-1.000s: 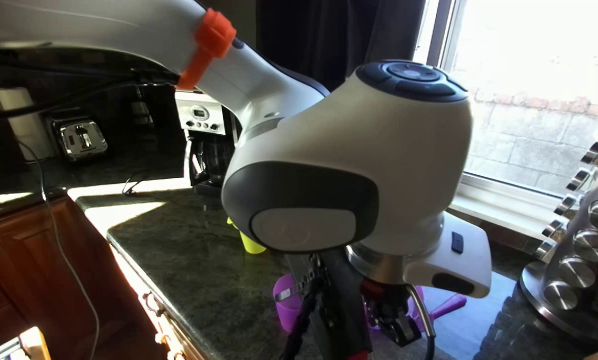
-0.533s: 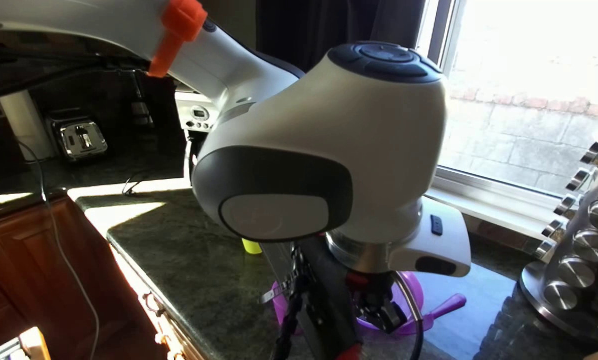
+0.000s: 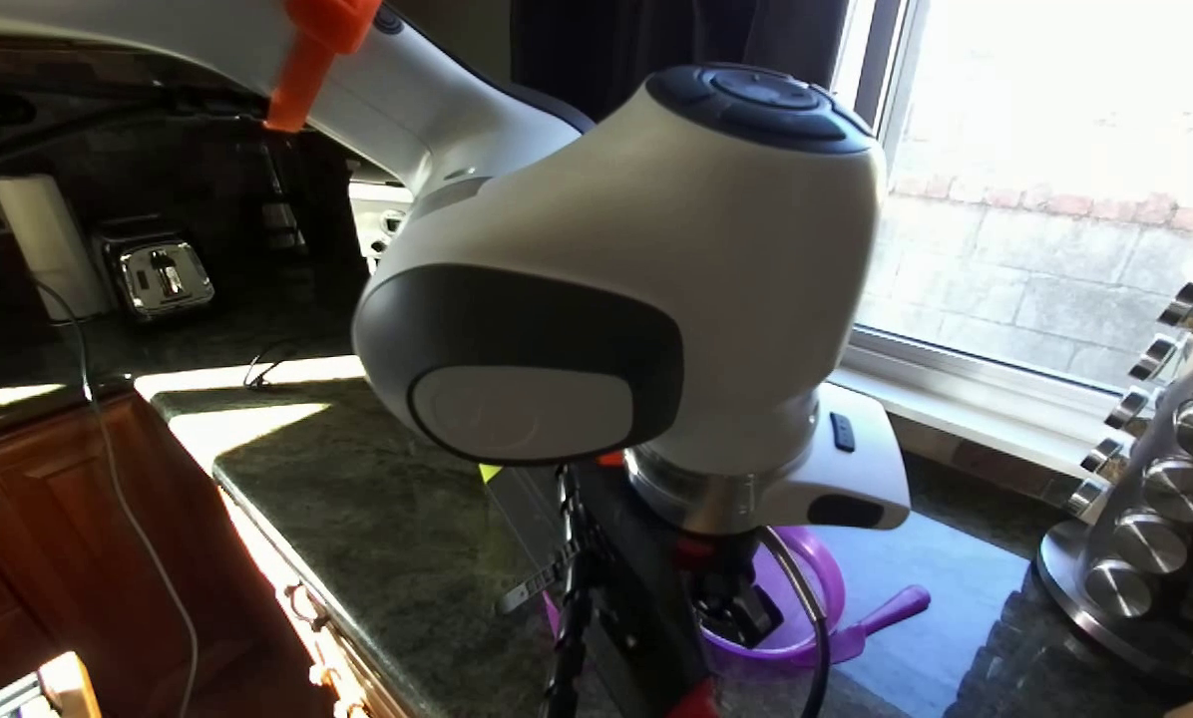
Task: Move the purple cup forward, then put the purple bowl on the purple cup, then put the purple knife on the purple bowl
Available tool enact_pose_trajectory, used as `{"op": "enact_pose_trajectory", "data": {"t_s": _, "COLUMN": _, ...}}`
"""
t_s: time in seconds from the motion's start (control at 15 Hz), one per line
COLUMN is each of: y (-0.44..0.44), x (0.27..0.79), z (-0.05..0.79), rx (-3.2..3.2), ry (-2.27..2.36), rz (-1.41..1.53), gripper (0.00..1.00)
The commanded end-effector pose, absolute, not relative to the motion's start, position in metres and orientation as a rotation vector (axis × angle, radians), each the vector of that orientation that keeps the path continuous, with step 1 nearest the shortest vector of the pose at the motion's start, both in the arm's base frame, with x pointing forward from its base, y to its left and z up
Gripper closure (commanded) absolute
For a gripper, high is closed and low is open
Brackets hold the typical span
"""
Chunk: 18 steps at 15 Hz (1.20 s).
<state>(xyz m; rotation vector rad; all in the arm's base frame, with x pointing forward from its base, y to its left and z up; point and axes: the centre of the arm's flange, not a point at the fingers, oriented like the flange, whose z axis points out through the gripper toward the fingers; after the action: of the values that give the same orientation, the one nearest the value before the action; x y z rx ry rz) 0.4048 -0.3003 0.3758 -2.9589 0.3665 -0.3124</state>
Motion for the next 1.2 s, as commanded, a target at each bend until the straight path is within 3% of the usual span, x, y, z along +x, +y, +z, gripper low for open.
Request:
{"op": "enact_pose_trajectory", "data": {"t_s": 0.0, "y": -0.297, "x": 0.389, "z": 0.378, "rx": -2.925, "ry": 0.28, "rz": -0.289, "gripper": 0.99}}
{"op": "enact_pose_trajectory", "data": {"t_s": 1.13, "y": -0.279, "x": 0.383, "z": 0.382, "rx": -2.943, "ry": 0.106, "rz": -0.26, "gripper": 0.99}}
